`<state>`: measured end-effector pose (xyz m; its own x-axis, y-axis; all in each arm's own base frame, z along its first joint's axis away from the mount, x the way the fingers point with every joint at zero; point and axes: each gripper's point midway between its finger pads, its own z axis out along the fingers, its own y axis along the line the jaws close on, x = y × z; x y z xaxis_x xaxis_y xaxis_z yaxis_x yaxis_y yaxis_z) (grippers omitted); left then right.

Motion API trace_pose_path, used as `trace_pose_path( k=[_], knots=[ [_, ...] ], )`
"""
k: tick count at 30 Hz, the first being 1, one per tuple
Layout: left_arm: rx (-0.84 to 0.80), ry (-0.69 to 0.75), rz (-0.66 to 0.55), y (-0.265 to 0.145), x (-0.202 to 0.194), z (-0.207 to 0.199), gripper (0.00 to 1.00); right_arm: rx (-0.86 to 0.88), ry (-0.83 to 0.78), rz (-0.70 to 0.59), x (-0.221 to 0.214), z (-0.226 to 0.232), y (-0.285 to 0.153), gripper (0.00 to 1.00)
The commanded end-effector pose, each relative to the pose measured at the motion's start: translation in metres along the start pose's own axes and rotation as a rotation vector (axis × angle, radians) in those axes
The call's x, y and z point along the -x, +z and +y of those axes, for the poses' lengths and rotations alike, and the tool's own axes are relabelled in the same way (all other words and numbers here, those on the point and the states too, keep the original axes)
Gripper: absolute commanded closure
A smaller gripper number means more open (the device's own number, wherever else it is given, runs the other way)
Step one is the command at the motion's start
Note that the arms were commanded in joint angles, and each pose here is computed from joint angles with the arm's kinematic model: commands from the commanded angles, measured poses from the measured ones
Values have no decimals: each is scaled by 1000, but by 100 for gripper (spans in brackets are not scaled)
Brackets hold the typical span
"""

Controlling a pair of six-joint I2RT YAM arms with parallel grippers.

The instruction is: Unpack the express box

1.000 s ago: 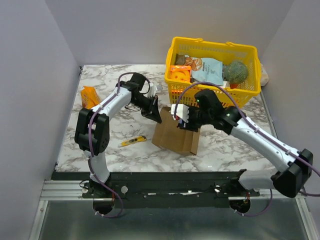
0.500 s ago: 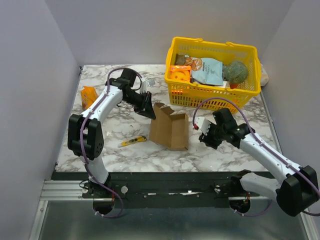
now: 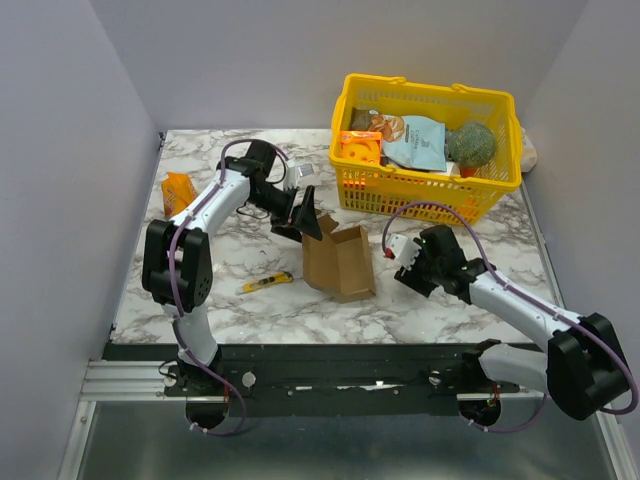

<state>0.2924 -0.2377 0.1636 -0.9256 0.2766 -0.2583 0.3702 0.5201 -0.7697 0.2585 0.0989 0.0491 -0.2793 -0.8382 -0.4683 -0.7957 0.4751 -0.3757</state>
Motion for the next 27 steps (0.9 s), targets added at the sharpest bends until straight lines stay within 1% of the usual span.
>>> trace_pose_path(
  k=[1,2,3,4,5,7,8,9,10,11,12,13,14,15,17,18,21,22,24,27],
  knots=[
    [-46,111,-46,-12,18,-19,1,-65,63,-72,33,-27,-24,25],
    [-37,123,-55,-15,20,-22,1,-33,86,-30,31,-24,-33,24],
    [-20,166,-67,-19,25,-23,1,-30,117,-26,37,-27,-41,24],
    [30,195,-73,-21,28,-16,1,-1,151,-39,45,-26,-48,23],
    [60,220,-77,-23,31,-13,1,13,165,-61,61,-33,-65,0],
    [142,264,-90,-31,39,-5,1,46,187,-106,78,-33,-77,0],
    [209,300,-92,-36,43,6,1,44,193,-132,89,-39,-87,0],
    [232,309,-95,-41,46,9,1,28,211,-150,95,-44,-92,0],
    [254,327,-130,-52,56,8,1,5,273,-161,101,-49,-96,0],
    [275,327,-150,-59,61,9,1,-49,313,-185,108,-62,-99,0],
    [286,331,-183,-67,69,8,1,-187,375,-174,109,-90,-110,0],
    [306,335,-231,-82,80,9,1,-256,461,-160,109,-103,-111,0],
    [320,335,-257,-90,85,9,1,-331,493,-137,108,-118,-115,0],
    [356,336,-301,-101,93,10,1,-438,523,-112,110,-142,-129,0],
    [408,346,-360,-123,103,12,1,-488,560,-35,108,-155,-119,0],
    [440,356,-386,-131,107,13,1,-509,566,-39,111,-160,-120,0],
    [481,354,-429,-146,112,18,1,-498,573,-139,141,-175,-124,0],
    [490,350,-439,-149,115,18,1,-506,589,-179,153,-183,-131,0],
    [494,339,-449,-152,120,21,1,-515,595,-196,162,-191,-132,0],
    [513,352,-477,-159,129,18,1,-558,608,-247,176,-206,-146,0]
  ],
)
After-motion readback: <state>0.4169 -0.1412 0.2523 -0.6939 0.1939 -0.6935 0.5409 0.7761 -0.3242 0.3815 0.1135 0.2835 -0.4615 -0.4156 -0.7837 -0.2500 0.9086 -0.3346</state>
